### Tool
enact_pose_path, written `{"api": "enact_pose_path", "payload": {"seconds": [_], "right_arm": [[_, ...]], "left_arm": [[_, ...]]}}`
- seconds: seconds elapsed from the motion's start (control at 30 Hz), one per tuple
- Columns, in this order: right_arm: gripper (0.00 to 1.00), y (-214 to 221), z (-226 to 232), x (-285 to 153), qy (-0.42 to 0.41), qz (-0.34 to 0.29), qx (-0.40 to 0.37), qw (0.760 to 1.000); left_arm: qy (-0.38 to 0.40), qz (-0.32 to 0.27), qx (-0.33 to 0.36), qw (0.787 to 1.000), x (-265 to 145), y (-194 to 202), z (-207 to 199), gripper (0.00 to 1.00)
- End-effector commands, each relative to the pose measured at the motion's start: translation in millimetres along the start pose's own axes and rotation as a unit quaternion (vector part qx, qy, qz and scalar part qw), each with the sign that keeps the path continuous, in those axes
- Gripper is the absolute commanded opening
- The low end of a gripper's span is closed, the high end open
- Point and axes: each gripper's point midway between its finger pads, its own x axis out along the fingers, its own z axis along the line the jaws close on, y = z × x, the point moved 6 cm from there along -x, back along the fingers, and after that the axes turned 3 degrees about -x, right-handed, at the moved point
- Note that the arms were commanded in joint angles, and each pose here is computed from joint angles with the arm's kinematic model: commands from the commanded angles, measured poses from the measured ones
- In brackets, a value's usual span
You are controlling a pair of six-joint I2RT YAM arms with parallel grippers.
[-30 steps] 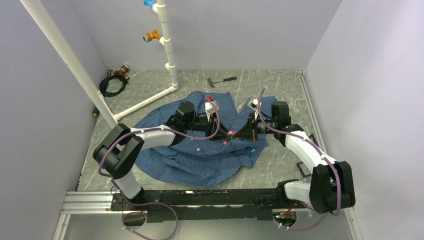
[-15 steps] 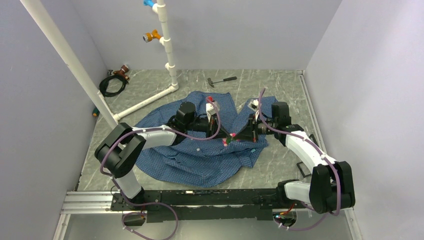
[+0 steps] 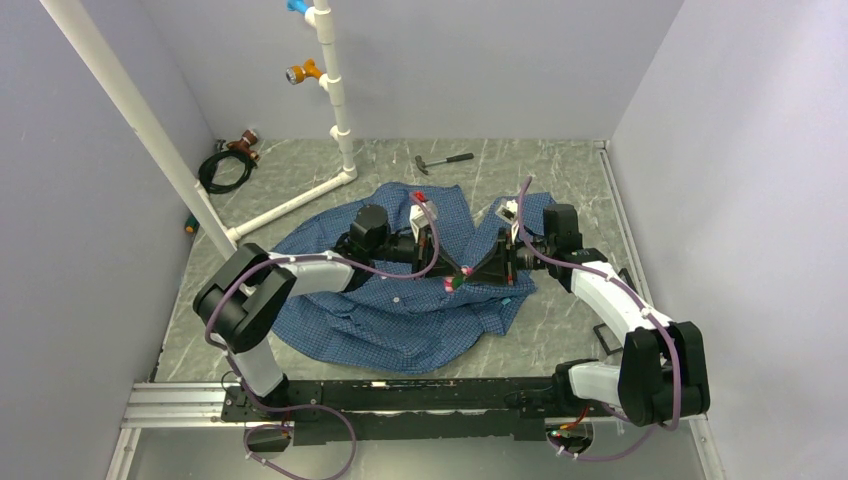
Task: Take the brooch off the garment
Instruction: Remove the brooch from the clothes.
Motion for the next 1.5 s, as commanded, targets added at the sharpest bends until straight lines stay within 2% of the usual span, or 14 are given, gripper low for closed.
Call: {"api": "enact_pose_path", "payload": {"seconds": [0.0, 0.5, 0.8, 0.83, 0.87, 0.93, 0.97, 1.07, 1.17, 1.27, 1.47], "right_arm": [[0.26, -5, 4, 3, -0.026, -0.007, -0.025, 0.999], [0.31, -2, 5, 9, -0.033, -0.002, -0.032, 0.999], [0.24, -2, 4, 13, -0.036, -0.002, -0.035, 0.999], [0.16, -2, 5, 13, -0.038, -0.003, -0.035, 0.999], [0.01, -2, 5, 13, -0.040, -0.004, -0.037, 0.999], [0.00, -2, 6, 12, -0.038, -0.002, -0.037, 0.999], [0.00, -1, 5, 11, -0.034, -0.001, -0.039, 0.999], [0.00, -2, 3, 8, -0.018, 0.002, -0.041, 0.999], [0.00, -2, 2, 5, -0.008, 0.002, -0.041, 0.999], [0.00, -2, 3, 4, -0.005, 0.006, -0.042, 0.999], [0.00, -2, 2, 4, -0.003, 0.008, -0.037, 0.999]], "left_arm": [[0.026, -0.026, 0.024, 0.999, 0, -13, -6, 0.00], [0.035, -0.039, -0.017, 0.998, 0, -10, 1, 0.00], [0.041, -0.041, -0.036, 0.998, 1, -6, 3, 0.00], [0.040, -0.041, -0.039, 0.998, 1, -5, 4, 0.00], [0.039, -0.040, -0.042, 0.998, 1, -4, 5, 0.00], [0.033, -0.040, -0.043, 0.998, 0, -3, 8, 0.00], [0.031, -0.040, -0.040, 0.998, -1, -4, 8, 0.02], [0.012, -0.030, -0.019, 0.999, -10, -8, 14, 0.31], [-0.017, -0.002, 0.030, 0.999, -19, -8, 14, 0.45], [-0.027, 0.032, 0.069, 0.997, -22, -3, 8, 0.51], [-0.026, 0.064, 0.083, 0.994, -13, 6, -1, 0.57]]}}
